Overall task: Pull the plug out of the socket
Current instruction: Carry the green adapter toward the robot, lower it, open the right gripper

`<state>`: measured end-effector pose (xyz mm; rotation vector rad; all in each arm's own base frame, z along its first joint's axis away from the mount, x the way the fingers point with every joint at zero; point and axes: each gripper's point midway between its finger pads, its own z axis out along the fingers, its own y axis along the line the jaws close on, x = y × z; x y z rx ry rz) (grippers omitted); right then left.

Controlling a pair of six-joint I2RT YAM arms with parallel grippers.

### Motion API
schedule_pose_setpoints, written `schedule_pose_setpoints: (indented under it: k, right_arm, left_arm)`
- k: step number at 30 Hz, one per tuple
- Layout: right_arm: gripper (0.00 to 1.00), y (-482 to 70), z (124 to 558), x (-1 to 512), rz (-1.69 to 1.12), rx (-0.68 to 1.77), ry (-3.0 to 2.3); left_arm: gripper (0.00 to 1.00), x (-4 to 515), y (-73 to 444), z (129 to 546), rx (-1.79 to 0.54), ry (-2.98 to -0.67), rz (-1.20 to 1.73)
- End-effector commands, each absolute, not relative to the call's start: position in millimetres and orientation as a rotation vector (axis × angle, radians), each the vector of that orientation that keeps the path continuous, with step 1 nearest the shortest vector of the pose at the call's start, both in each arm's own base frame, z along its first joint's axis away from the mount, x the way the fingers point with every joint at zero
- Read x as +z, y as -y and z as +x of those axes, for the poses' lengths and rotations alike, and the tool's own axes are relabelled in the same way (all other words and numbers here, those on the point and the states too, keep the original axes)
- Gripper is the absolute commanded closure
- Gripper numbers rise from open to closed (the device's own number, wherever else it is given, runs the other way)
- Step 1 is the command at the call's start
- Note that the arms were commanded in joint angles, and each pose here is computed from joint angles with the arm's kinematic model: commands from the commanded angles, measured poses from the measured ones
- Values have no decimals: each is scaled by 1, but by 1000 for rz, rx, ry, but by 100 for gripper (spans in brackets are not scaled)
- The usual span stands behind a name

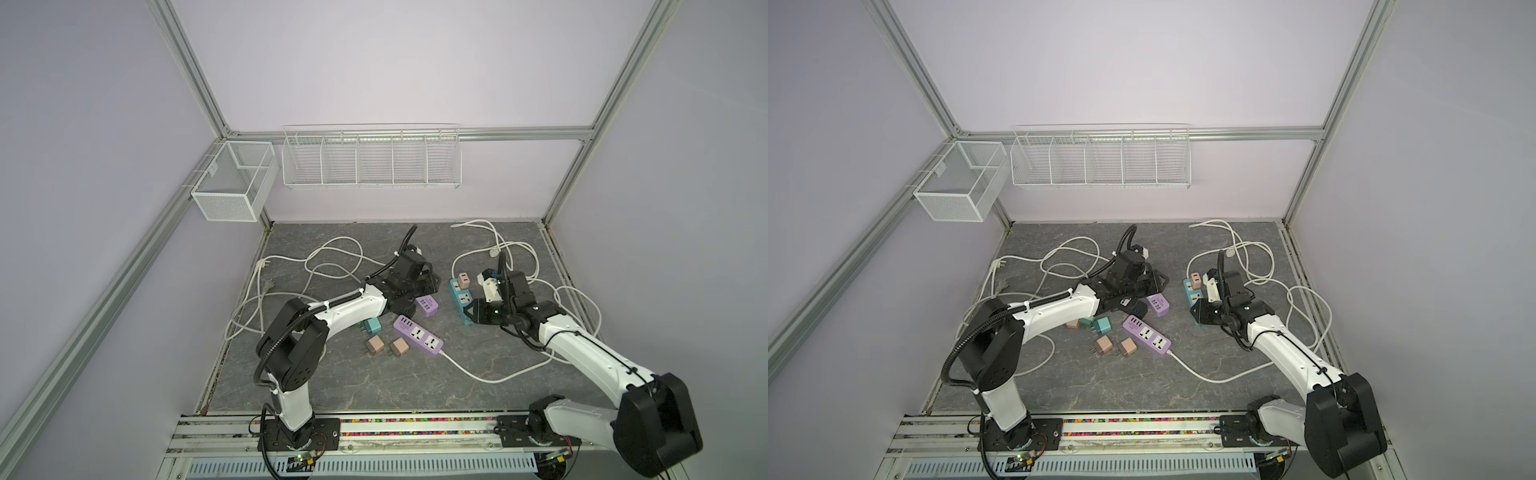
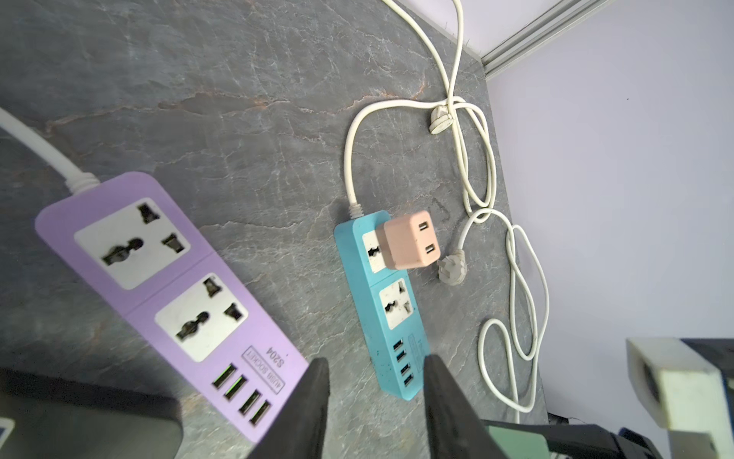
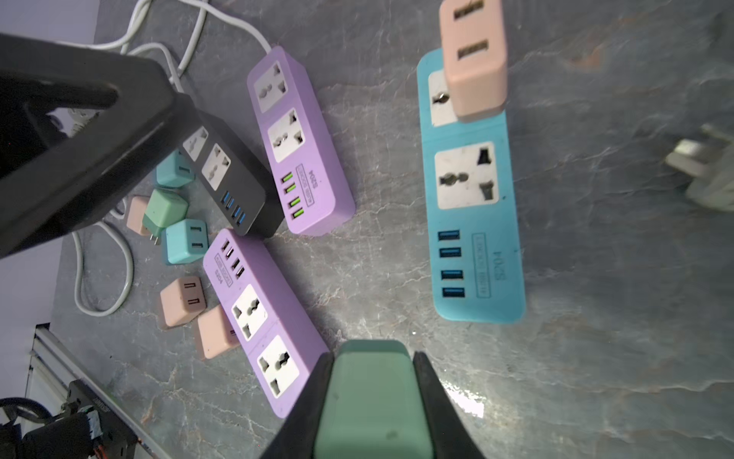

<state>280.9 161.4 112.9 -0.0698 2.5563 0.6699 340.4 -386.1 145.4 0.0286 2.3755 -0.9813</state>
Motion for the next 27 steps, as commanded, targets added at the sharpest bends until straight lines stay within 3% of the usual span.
schedule_pose_setpoints:
  k: [1, 18, 27]
  right_arm:
    - [84, -179, 282, 117, -32, 763, -2495]
    - [78, -240, 292, 67, 86, 1006, -2528]
    - [78, -246, 290, 49, 70, 970, -2568]
  left_arm:
    - [59, 143, 374, 335, -986, -2331, 7]
    - [57, 123, 339, 315, -891, -2391, -42]
    - [56, 121, 334, 313, -879, -2396, -51]
